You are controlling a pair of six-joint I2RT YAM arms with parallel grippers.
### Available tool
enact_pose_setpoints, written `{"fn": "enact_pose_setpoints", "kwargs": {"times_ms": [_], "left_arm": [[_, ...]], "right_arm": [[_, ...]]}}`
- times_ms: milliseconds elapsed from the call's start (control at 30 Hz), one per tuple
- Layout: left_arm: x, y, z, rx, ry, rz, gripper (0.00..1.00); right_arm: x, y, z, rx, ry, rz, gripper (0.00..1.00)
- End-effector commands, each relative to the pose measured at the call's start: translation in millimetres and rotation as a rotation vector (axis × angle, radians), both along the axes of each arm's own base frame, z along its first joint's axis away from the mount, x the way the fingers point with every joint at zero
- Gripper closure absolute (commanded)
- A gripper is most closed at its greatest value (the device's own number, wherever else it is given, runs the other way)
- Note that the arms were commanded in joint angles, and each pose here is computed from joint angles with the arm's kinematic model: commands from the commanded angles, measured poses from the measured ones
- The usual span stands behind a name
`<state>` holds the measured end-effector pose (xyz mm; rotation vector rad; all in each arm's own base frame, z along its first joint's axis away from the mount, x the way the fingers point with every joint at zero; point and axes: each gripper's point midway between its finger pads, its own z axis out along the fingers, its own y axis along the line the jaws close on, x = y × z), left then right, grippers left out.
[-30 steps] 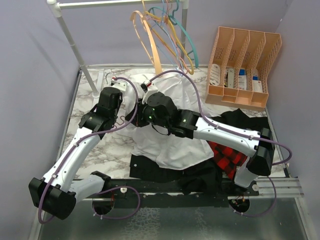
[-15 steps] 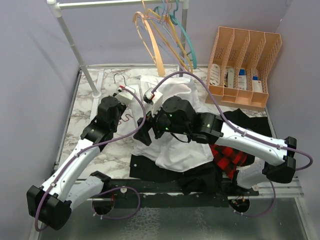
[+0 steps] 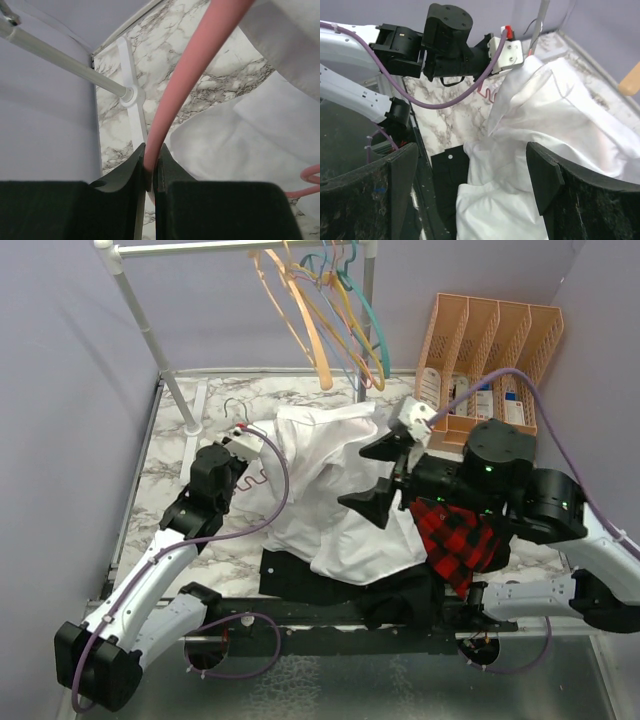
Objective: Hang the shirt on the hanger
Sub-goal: Hang the shirt at the center of the board.
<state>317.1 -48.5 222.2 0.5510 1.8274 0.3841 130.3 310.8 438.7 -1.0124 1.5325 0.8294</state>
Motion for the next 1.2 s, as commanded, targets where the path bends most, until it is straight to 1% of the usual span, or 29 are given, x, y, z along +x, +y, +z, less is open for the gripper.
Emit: {"fn": "enact_pose_setpoints", "kwargs": {"times_ms": [0,67,100,200,333,433,500,600,667,767,833,867,1000,1033,1167], "left_arm": [[-1.4,-13.5,25.0,-0.056,-0.084,-0.081,1.0],[-7.5,-22.0,23.6,-0.061,-0.07,-0.145,1.0],[-11.0,-26.5,22.7,-0.058,-0.066,-0.183,1.0],[-24.2,-42.0,22.8,-0.044,-0.076,-0.318,1.0],[-33.1,-48.5,30.4,-0.021,-0.11,-0.393,1.0],[-38.6,-55.4,24.6,0.003,-0.079,-0.456,1.0],[-41.1,-59.6,22.7,0.009,-0.072,-0.488,1.0],[-41.3,-62.9,22.5,0.021,-0.072,-0.514,1.0],[-39.8,-62.9,24.1,0.03,-0.08,-0.515,1.0],[-37.9,-62.3,26.5,0.04,-0.092,-0.513,1.0],[-36.9,-61.8,27.3,0.043,-0.099,-0.509,1.0],[-36.7,-61.7,27.3,0.044,-0.1,-0.508,1.0],[-36.8,-63.1,29.4,0.036,-0.108,-0.513,1.0],[-36.7,-63.5,30.7,0.035,-0.114,-0.515,1.0],[-34.7,-64.2,37.3,0.039,-0.142,-0.517,1.0]], "right_arm": [[5.3,-25.5,-1.6,-0.038,-0.157,-0.016,0.13],[15.7,-37.2,6.1,-0.009,-0.234,-0.082,0.17],[22.5,-40.2,4.3,-0.019,-0.269,-0.114,0.19],[38.7,-34.9,-12.9,-0.11,-0.354,-0.144,0.24],[55.1,-11.4,-16.1,-0.188,-0.441,-0.134,0.24],[58.0,10.3,-4.4,-0.188,-0.534,-0.074,0.21],[57.5,24.6,1.9,-0.194,-0.564,-0.029,0.18],[49.3,46.5,-13.8,-0.276,-0.547,0.107,0.17],[47.5,56.0,-26.9,-0.327,-0.523,0.158,0.18],[51.0,59.0,-41.9,-0.376,-0.515,0.168,0.25],[52.0,55.8,-47.5,-0.385,-0.513,0.157,0.31],[51.1,53.5,-48.8,-0.378,-0.509,0.151,0.31],[39.9,47.3,-52.2,-0.345,-0.471,0.176,0.29],[36.5,45.8,-55.3,-0.35,-0.449,0.189,0.3],[39.8,33.4,-73.3,-0.401,-0.403,0.145,0.48]]}}
